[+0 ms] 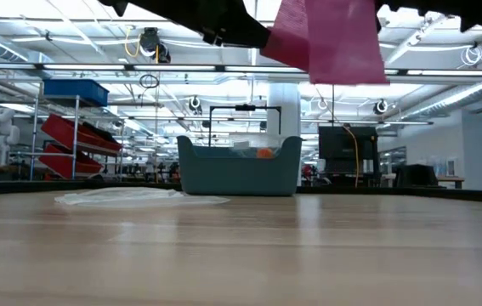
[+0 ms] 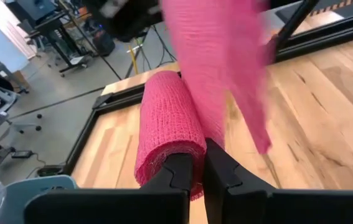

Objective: Roll bandage
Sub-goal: Roll the pink bandage

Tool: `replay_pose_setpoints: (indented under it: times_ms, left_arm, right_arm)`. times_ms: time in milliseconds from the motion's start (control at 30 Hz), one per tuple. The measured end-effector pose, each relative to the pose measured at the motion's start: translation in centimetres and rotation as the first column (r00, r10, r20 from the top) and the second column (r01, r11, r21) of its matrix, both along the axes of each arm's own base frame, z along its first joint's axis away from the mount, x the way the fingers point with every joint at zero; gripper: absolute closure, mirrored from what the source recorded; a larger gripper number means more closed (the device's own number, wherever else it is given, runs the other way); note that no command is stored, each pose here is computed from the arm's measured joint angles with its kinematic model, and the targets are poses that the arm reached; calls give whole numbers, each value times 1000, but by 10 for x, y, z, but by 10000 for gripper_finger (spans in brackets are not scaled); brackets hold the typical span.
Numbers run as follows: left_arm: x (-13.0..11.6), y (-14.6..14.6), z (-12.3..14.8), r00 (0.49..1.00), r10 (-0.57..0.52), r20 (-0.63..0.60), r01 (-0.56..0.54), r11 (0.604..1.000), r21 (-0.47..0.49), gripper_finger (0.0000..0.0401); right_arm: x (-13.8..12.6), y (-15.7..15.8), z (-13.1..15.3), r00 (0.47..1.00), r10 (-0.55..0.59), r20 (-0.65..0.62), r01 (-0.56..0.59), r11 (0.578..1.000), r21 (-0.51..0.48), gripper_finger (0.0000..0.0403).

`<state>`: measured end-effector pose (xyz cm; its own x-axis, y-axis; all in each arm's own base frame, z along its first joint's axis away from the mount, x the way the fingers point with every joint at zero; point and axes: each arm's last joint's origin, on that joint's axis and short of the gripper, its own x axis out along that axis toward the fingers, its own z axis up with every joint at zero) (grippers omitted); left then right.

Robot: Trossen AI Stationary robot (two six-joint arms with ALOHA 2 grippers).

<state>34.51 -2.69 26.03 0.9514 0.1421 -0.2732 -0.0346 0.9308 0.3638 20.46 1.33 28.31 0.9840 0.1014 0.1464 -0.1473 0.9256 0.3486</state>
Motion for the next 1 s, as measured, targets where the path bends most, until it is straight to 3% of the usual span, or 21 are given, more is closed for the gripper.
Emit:
replay_pose_setpoints:
  times_ms: [167, 367, 533, 733, 867, 1000]
  left_arm:
    - [-1, -12, -1, 1000, -28, -11, 28, 999, -19, 389]
    - [-4, -25, -3, 997, -73, -31, 73, 997, -22, 389]
    - [-5, -35, -3, 985, -168, -33, 167, 985, -47, 389]
    - [-7, -42, -6, 963, -262, -60, 258, 964, -67, 389]
    - [-9, -45, -9, 931, -354, -88, 345, 933, -106, 389]
    - [-10, -49, -9, 883, -464, -79, 451, 882, -135, 389]
  right_arm:
    - [4, -14, -1, 986, -114, -124, 123, 990, 64, 398]
    - [7, -28, -6, 975, -149, -166, 189, 946, 264, 348]
    - [10, -34, -9, 977, -100, -188, 174, 882, 438, 285]
    - [9, -41, -10, 980, 39, -196, 79, 823, 562, 216]
    - [4, -51, -8, 977, 90, -193, 49, 788, 614, 192]
    - [0, -62, -19, 951, 67, -303, 148, 759, 633, 190]
